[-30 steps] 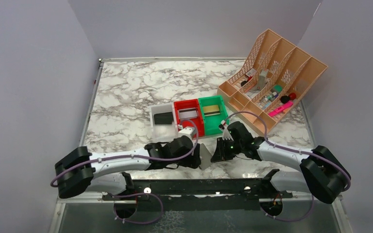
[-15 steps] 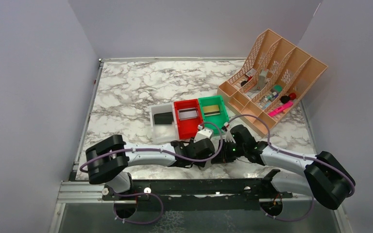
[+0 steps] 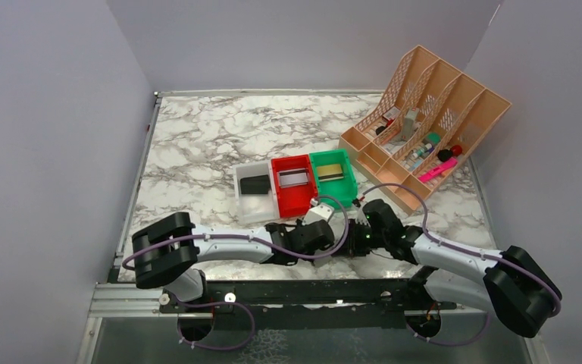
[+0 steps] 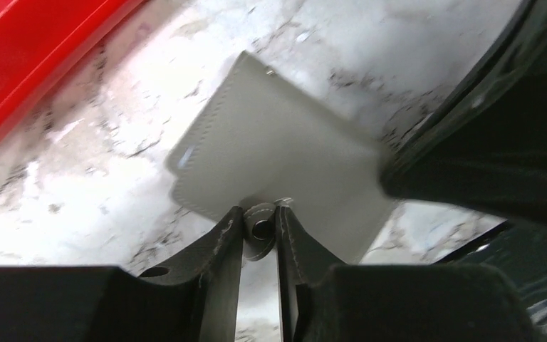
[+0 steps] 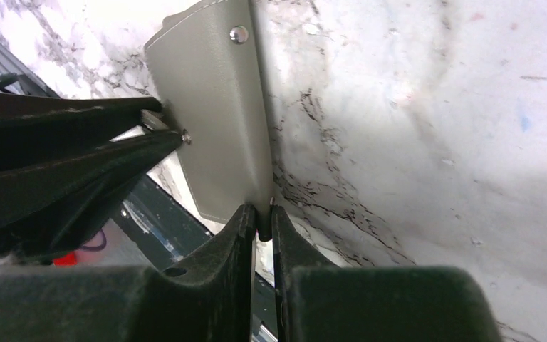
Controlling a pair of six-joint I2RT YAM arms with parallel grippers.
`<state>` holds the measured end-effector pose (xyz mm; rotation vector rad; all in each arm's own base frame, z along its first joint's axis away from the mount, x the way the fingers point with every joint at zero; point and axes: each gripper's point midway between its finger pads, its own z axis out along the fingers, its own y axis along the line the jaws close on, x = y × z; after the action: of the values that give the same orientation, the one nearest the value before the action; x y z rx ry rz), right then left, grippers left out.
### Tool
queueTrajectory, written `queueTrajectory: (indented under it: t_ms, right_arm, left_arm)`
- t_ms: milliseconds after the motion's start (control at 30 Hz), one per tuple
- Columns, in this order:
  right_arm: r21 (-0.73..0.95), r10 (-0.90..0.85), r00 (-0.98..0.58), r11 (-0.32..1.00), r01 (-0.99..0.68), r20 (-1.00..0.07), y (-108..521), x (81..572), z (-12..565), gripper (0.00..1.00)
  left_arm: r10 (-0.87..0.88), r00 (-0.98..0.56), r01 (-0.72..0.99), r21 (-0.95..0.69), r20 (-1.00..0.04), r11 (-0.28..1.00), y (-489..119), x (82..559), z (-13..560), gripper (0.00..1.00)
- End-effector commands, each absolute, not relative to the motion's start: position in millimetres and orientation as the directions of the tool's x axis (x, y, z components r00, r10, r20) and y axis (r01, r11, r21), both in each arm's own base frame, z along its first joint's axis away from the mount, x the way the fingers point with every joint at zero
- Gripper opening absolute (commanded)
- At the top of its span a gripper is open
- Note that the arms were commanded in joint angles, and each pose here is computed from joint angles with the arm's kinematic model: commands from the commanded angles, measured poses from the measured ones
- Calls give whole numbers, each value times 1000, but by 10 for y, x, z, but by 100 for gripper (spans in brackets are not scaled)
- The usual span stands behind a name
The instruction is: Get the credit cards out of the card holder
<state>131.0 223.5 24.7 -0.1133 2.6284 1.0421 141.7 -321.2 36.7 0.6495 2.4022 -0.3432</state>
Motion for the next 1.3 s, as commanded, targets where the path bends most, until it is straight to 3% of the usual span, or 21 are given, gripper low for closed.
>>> queueTrajectory:
  t_ms: [0, 200, 467, 733, 933, 1133, 1267]
  right_arm:
    - [624, 110, -956, 777, -89, -273, 2108, 1276, 131, 17]
    - [633, 133, -948, 770, -85, -288, 2119, 1317, 238, 27]
    - [609, 95, -944, 784, -124, -315, 2122, 1362, 370, 37]
    - [549, -5, -918, 800, -242, -397, 2155, 1511, 631, 40]
    - [579, -39, -896, 751, -319, -443, 2260, 1529, 811, 41]
    - [554, 44, -878, 791, -261, -477, 2174, 1639, 817, 48]
    - [513, 101, -842, 829, -224, -531, 2066, 1764, 879, 57]
  left_arm:
    - [393, -694, 497, -7, -603, 868, -2834, 1430, 311, 28]
    - [313, -734, 425, -48, -602, 904, -2668, 1386, 298, 42]
    - [199, -765, 396, -204, -612, 896, -2770, 1460, 292, 45]
    - [106, -812, 376, -376, -574, 847, -3017, 1369, 324, 31]
    - [72, -814, 342, -376, -576, 861, -2914, 1372, 280, 15]
    - [77, -777, 370, -354, -625, 859, -2810, 1417, 463, 0]
    - [88, -757, 404, -358, -648, 842, -2787, 1403, 578, 0]
